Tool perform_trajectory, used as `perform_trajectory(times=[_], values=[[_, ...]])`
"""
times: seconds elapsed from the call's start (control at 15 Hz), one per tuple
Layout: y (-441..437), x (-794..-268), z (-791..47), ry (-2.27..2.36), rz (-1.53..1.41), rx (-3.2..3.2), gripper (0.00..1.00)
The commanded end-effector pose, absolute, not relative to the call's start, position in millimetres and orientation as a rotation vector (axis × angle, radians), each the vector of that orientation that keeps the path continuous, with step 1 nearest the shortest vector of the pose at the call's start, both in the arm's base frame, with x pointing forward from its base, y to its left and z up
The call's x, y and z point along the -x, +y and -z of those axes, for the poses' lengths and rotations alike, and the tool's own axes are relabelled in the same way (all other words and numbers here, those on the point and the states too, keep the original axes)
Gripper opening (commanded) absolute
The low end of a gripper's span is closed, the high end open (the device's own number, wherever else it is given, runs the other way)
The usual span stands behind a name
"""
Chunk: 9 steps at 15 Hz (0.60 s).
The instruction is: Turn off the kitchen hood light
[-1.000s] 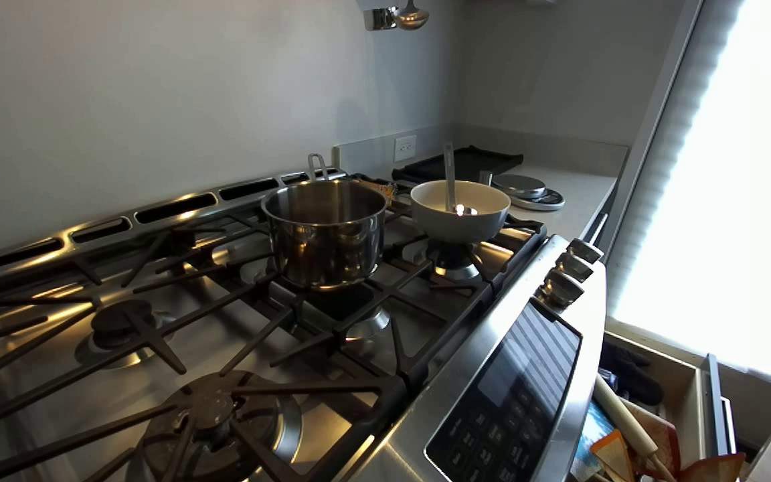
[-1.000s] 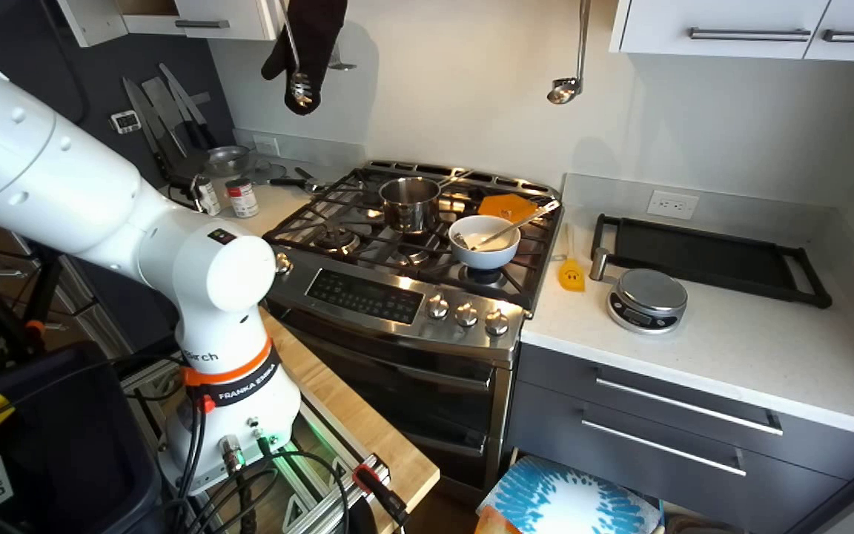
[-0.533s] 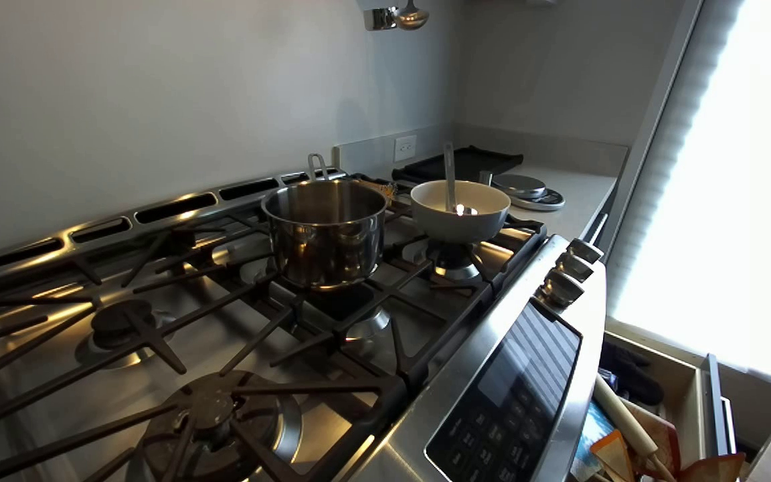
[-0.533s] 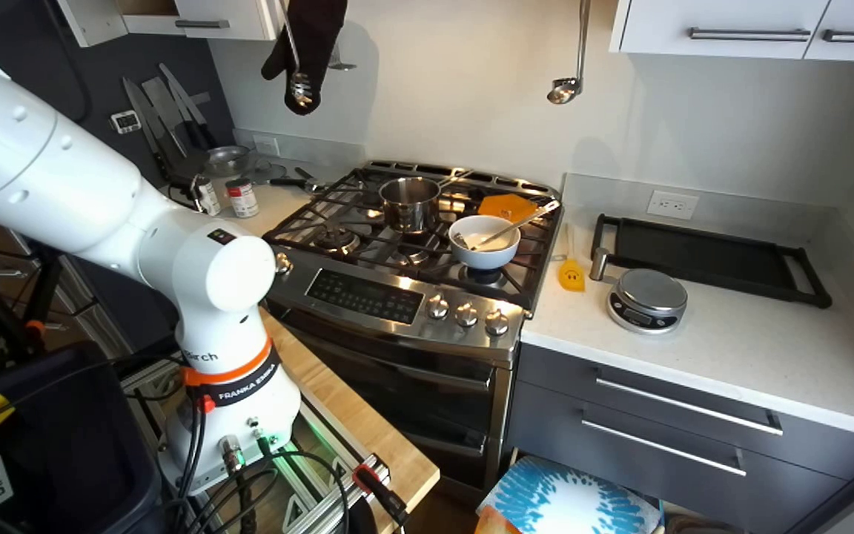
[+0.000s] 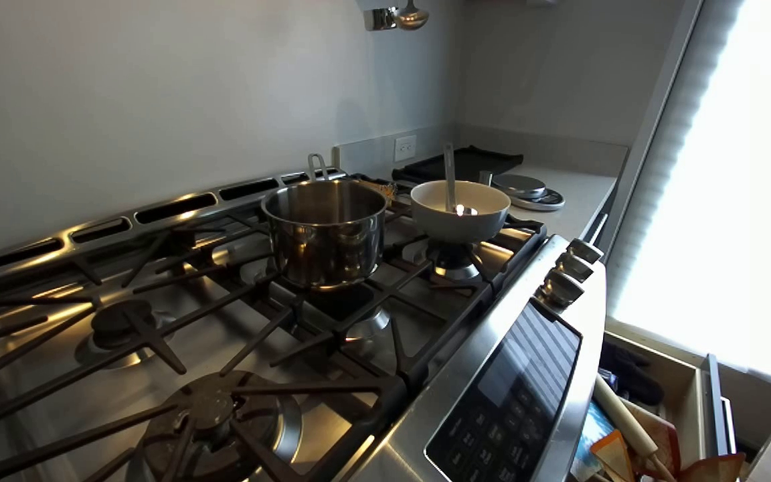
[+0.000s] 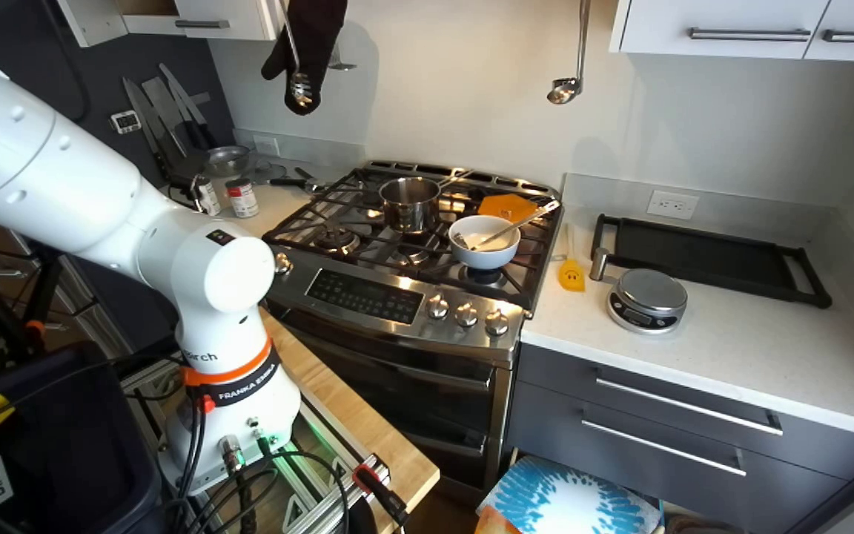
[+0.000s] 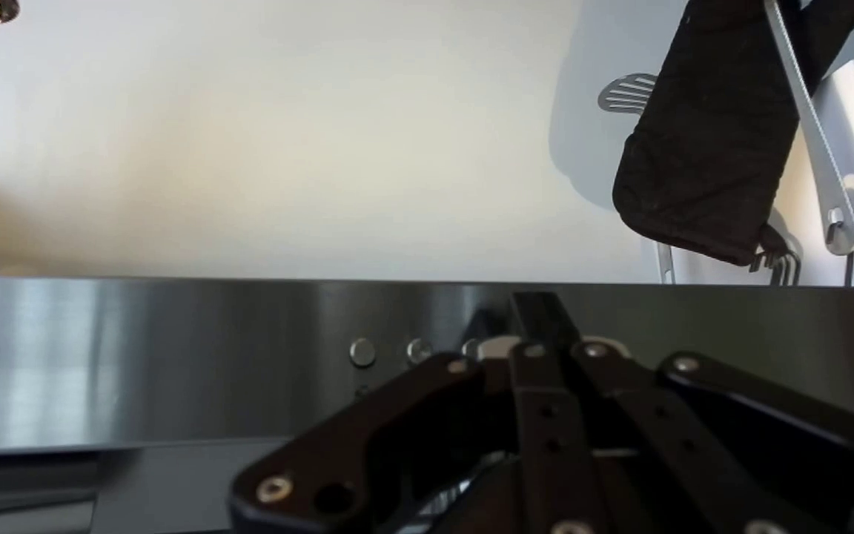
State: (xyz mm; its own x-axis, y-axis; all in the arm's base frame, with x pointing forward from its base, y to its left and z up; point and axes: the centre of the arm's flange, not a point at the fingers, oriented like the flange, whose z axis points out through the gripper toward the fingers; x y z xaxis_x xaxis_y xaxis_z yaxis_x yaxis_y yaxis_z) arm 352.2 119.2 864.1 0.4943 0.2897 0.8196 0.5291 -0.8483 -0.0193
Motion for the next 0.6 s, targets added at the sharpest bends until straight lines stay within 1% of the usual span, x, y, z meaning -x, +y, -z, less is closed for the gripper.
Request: perform_trajectory(times=[0.0, 0.53], values=[[124.2, -354.2, -864.2, -0.705, 1.28, 2.482, 0.0], [123.4, -360.2, -866.3, -0.677, 1.323, 2.498, 0.0]])
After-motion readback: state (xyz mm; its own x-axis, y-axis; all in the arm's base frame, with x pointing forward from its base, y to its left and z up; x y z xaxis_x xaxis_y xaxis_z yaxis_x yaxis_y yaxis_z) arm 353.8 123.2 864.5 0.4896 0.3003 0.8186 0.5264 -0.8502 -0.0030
